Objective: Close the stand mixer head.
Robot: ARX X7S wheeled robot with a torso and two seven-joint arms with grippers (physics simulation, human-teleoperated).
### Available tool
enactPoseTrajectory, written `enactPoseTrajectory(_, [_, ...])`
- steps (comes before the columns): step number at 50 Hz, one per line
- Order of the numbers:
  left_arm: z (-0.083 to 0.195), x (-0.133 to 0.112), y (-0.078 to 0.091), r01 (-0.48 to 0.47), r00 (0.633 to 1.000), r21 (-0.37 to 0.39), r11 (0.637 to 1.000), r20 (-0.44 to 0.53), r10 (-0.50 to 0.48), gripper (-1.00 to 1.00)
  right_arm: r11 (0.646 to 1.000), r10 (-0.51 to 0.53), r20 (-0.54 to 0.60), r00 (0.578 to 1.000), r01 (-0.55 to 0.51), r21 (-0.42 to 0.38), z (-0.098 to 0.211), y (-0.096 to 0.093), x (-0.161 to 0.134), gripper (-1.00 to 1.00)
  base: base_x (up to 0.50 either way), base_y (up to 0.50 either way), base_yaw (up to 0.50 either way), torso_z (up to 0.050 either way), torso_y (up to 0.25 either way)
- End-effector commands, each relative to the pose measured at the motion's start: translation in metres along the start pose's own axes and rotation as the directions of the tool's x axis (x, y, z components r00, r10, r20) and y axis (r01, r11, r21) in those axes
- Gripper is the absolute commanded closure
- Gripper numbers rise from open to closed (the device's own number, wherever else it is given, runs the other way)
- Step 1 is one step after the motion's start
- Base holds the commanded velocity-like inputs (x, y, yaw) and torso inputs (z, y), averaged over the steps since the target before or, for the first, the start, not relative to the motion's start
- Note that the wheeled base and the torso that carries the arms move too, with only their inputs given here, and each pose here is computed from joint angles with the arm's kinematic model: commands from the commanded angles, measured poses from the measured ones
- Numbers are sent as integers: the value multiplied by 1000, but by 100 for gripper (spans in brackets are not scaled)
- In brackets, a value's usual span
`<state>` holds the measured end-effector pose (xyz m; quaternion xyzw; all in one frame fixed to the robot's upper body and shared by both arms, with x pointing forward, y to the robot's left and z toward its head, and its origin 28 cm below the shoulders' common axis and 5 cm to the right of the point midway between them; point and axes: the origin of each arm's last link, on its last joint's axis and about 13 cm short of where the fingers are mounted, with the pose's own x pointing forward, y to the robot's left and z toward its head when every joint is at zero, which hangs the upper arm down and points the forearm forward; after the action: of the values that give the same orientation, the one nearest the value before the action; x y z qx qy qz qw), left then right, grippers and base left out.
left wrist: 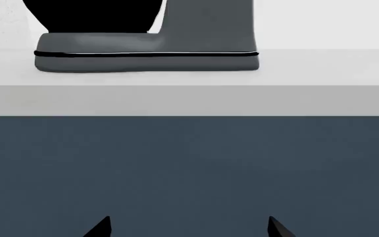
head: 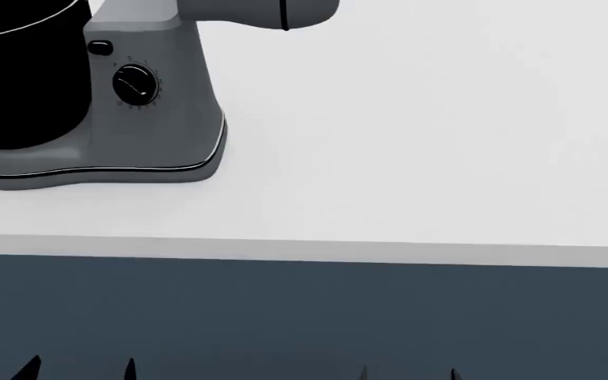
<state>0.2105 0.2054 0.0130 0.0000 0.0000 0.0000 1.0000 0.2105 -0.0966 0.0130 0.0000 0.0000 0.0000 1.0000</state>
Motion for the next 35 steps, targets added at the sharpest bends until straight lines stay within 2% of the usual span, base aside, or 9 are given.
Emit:
enactPoseTrajectory(1, [-3, 2, 0, 0, 1000, 0, 1000, 0, 0, -100, 1000, 0, 0, 1000, 0, 0, -2, 0, 1, -100, 0, 0, 0, 0, 0])
enactPoseTrajectory(2, [4, -1, 0, 5, 1000, -7, 1000, 28, -5, -100, 1000, -3, -6, 1000, 3, -11, 0, 2, 4, -100, 0, 0, 0, 0, 0])
enactPoseTrajectory(3, [-12, 1, 2, 17, 1000, -26, 1000, -3, -17, -100, 1000, -15, -9, 1000, 15, -18, 0, 2, 5, -100, 0, 0, 0, 0, 0])
enactPoseTrajectory(4, [-10, -3, 4, -4, 998, 8, 1000, 62, 3, -100, 1000, -15, -2, 1000, 14, -16, 0, 2, 5, -100, 0, 0, 0, 0, 0])
enactPoseTrajectory(9, [7, -14, 3, 15, 998, -2, 1000, 58, -15, -100, 1000, -22, 10, 1000, 22, -2, 3, 2, 4, -100, 0, 0, 0, 0, 0])
enactPoseTrajectory(16, [14, -8, 7, 6, 996, -30, 1000, 84, -4, -100, 997, -50, -13, 999, 51, 54, 7, -2, 8, -100, 0, 0, 0, 50, 0])
enactPoseTrajectory(19, [28, -4, 7, 15, 993, -35, 999, 121, -10, -100, 998, -56, 28, 998, 55, 20, 37, -4, 11, -100, 0, 0, 0, 50, 0])
enactPoseTrajectory(27, [110, 22, 12, -10, 950, -77, 997, 310, 34, -100, 999, -48, 250, 967, 51, -6, 125, -12, 13, -100, 0, 0, 0, 50, 0])
enactPoseTrajectory(35, [141, 36, 19, -39, 915, -99, 994, 397, 75, -100, 999, -47, 300, 953, 47, 7, 157, -21, 19, -100, 0, 0, 0, 50, 0])
